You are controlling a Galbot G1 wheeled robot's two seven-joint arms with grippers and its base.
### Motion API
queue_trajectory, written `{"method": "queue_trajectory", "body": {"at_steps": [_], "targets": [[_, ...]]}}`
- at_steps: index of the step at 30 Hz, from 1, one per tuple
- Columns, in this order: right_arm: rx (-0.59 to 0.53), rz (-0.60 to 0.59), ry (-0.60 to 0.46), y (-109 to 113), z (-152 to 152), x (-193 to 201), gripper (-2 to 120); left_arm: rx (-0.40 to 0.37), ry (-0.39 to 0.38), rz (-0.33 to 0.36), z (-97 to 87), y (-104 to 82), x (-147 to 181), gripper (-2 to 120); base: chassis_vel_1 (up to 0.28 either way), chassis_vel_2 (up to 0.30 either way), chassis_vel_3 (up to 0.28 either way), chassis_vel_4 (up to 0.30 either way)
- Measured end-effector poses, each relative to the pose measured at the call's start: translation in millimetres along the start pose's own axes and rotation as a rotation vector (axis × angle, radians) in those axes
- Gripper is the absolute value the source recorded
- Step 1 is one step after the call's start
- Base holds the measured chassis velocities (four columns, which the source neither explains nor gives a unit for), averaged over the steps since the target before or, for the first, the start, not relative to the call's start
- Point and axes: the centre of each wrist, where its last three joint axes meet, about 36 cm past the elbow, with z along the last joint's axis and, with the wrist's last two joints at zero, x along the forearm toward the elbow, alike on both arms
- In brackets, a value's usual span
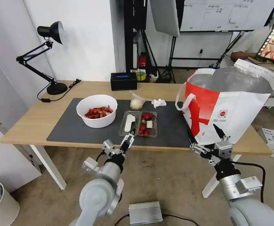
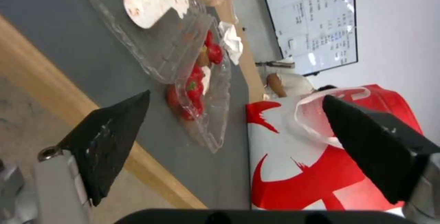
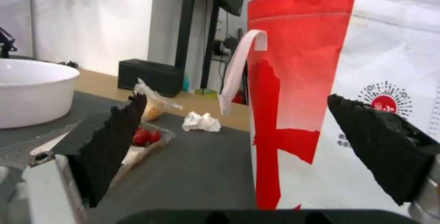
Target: Pick up the trash from the table and place it into the takeout bag.
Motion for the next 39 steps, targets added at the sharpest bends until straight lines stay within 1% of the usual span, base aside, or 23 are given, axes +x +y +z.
{"method": "queue_trajectory", "body": {"at_steps": [4,7,8,11,13,19,22,27,39], "targets": [[-0.001,0.006,0.002,0.3,0.7,1.0,100,-0.006,0.016,-0.007,2.1,-0.7,-13.2,100,0.000,0.000,0.000,0.000],[-0.002,0.007,0.003,0.5,0.9,1.1,100,-0.006,0.018,-0.009,2.5,-0.6,-15.1,100,0.000,0.000,0.000,0.000],[-0.002,0.010,0.005,1.2,1.6,1.9,100,-0.004,0.027,-0.015,2.9,-1.0,-21.5,100,0.000,0.000,0.000,0.000],[-0.003,0.012,0.007,1.8,2.2,2.6,100,-0.005,0.033,-0.020,2.7,-0.8,-27.0,100,0.000,0.000,0.000,0.000],[-0.003,0.015,0.011,1.5,2.9,3.8,100,-0.012,0.038,-0.033,1.6,0.1,-35.7,100,0.000,0.000,0.000,0.000],[0.002,0.019,0.013,-0.5,3.5,4.7,100,-0.013,0.041,-0.058,-1.4,-1.6,-44.5,100,0.000,0.000,0.000,0.000],[-0.001,0.022,0.014,-0.1,4.0,4.8,100,-0.017,0.040,-0.081,-4.7,-2.7,-51.8,100,0.000,0.000,0.000,0.000],[-0.005,0.024,0.014,1.4,4.6,5.0,100,-0.019,0.040,-0.087,-6.1,-3.4,-55.8,100,0.000,0.000,0.000,0.000],[-0.005,0.032,-0.002,0.2,7.1,5.8,100,-0.022,0.058,-0.091,0.7,-4.7,-65.4,100,0.000,0.000,0.000,0.000]]}}
